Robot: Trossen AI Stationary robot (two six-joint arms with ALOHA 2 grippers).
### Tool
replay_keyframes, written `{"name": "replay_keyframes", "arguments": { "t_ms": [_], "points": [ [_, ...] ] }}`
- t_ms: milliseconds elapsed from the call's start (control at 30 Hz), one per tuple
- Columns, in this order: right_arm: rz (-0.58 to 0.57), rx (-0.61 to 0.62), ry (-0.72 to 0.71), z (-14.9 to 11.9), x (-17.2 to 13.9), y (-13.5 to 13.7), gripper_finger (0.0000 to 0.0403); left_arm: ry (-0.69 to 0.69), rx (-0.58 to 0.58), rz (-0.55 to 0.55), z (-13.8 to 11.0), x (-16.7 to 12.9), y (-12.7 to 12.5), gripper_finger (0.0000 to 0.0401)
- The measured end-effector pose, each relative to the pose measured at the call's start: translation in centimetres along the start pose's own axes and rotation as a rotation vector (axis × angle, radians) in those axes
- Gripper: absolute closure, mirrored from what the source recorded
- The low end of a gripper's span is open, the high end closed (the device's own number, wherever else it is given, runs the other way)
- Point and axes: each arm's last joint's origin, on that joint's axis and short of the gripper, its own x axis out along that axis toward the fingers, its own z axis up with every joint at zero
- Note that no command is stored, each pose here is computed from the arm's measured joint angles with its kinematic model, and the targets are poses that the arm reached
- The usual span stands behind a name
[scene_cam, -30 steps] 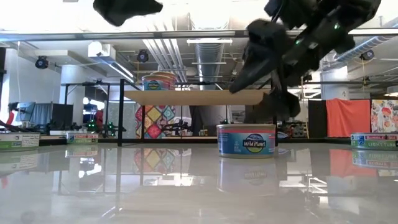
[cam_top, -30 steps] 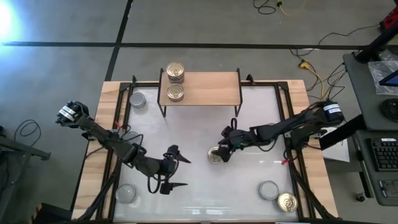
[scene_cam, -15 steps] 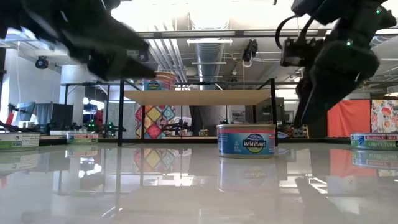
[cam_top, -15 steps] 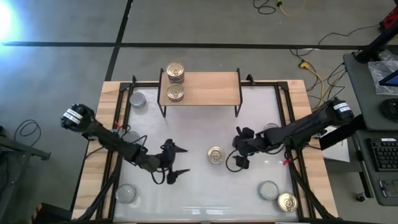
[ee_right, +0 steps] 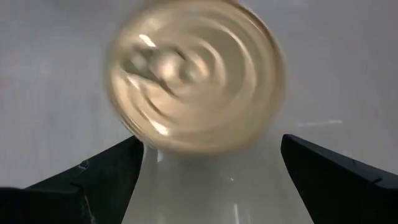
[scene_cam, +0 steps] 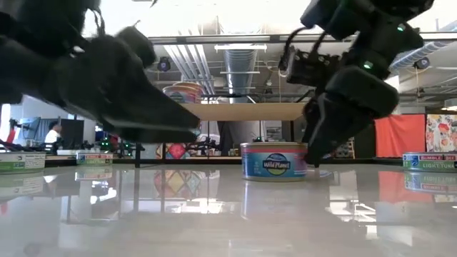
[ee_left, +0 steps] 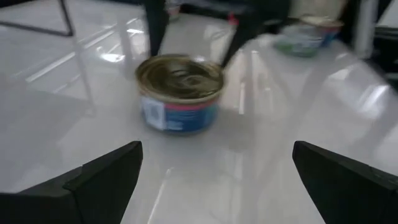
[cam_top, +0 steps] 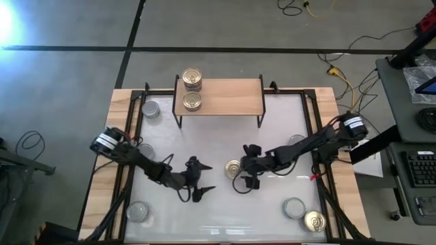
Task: Stack canned seafood by type on shelf
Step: Stack the blue-pink tuna can on top of the other blue-pink tuna on the shelf
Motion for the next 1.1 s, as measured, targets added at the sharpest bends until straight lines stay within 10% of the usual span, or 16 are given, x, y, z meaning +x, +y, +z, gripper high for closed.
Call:
{"name": "replay_keyframes", "arguments": {
  "t_ms": [667,1100],
  "points": [
    [0.029,-0.06,0.201,5.2,-2.0,1.5,0.003,0.111,-0.02,-0.097,-0.3,3.7,2.8,0.0001],
    [0.057,-0.05,0.208,3.3,-0.9,1.6,0.003,0.12,0.147,-0.018,0.8,5.6,2.5,0.0001]
  ]
}}
